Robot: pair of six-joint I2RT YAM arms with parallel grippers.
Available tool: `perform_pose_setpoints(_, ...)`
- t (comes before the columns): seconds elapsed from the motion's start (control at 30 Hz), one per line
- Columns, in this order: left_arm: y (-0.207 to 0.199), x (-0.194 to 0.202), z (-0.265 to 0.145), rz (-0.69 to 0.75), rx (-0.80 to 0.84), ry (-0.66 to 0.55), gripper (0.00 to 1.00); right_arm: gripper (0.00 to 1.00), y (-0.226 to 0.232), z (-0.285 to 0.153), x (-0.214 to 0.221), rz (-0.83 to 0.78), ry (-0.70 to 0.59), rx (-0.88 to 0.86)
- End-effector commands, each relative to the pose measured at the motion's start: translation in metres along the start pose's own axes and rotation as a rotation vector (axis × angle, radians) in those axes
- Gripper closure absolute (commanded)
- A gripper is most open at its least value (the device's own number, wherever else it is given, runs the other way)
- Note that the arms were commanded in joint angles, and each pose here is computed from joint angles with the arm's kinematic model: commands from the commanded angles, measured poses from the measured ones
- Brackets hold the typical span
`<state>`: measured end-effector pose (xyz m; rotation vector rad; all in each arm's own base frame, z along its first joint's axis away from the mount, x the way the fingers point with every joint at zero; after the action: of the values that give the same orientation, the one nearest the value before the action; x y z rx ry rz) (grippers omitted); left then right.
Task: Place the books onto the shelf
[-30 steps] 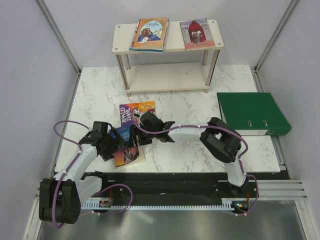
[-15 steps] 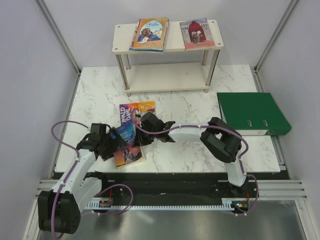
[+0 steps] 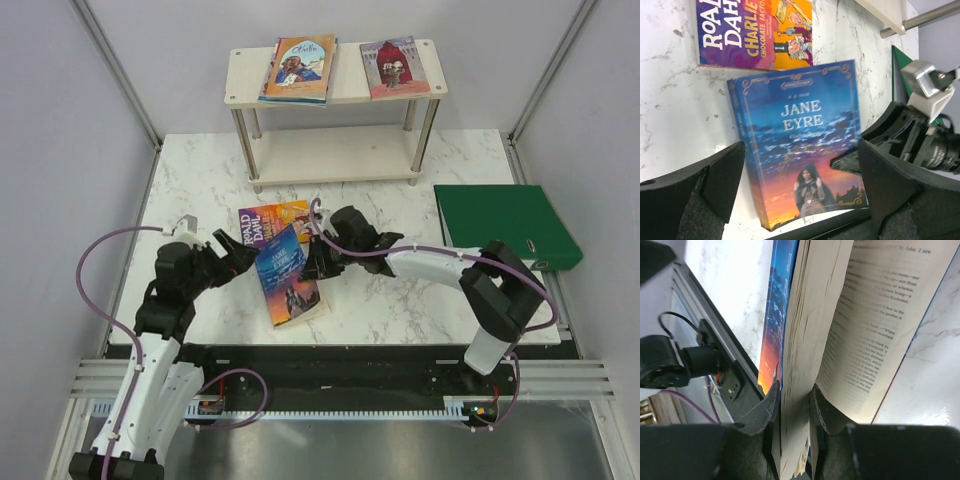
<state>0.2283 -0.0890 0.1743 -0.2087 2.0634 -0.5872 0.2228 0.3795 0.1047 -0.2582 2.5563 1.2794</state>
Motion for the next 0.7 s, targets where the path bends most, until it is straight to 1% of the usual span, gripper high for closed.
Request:
perform_pose_setpoints(0.0,-0.02,-0.004,0.003,0.047,0.135,-0.023,0.0,1.0,0.088,-0.05,-0.043,-0.161,-0.124,-0.305)
perform_pose_setpoints(0.1,-0.031,-0.003,0.005,0.05,0.223,-0.042,0.0,1.0,0.1,-0.063,-0.05,-0.169,-0.137,-0.341)
perform_pose_setpoints(0.17,-0.033,0.003,0.007,0.038,0.254,-0.036,0.0,1.0,0.105,-0.068,-0.052,-0.175,-0.138,-0.359)
perform_pose_setpoints(0.2,-0.034,0.001,0.007,0.042,0.266,-0.052,0.0,1.0,0.108,-0.071,-0.053,-0.179,-0.138,-0.369)
perform_pose_setpoints(0.5,-0.028,0.014,0.009,0.015,0.261,-0.039,0.0,1.0,0.114,-0.093,-0.068,-0.17,-0.191,-0.399)
perform_pose_setpoints(0.67,-0.032,0.02,0.003,-0.016,0.294,-0.039,0.0,1.0,0.115,-0.106,-0.084,-0.149,-0.247,-0.417)
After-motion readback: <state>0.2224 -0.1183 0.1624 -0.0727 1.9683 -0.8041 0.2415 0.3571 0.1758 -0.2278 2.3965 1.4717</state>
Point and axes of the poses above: each gripper's point midway between its finger pads, its own z axis out along the fingers, its own y axis along the line the jaws close on, x = y × z, the point moved 1 cm from there along -z, back along the fingers, and after that the axes turned 13 degrees about z, right-handed, at the moved point
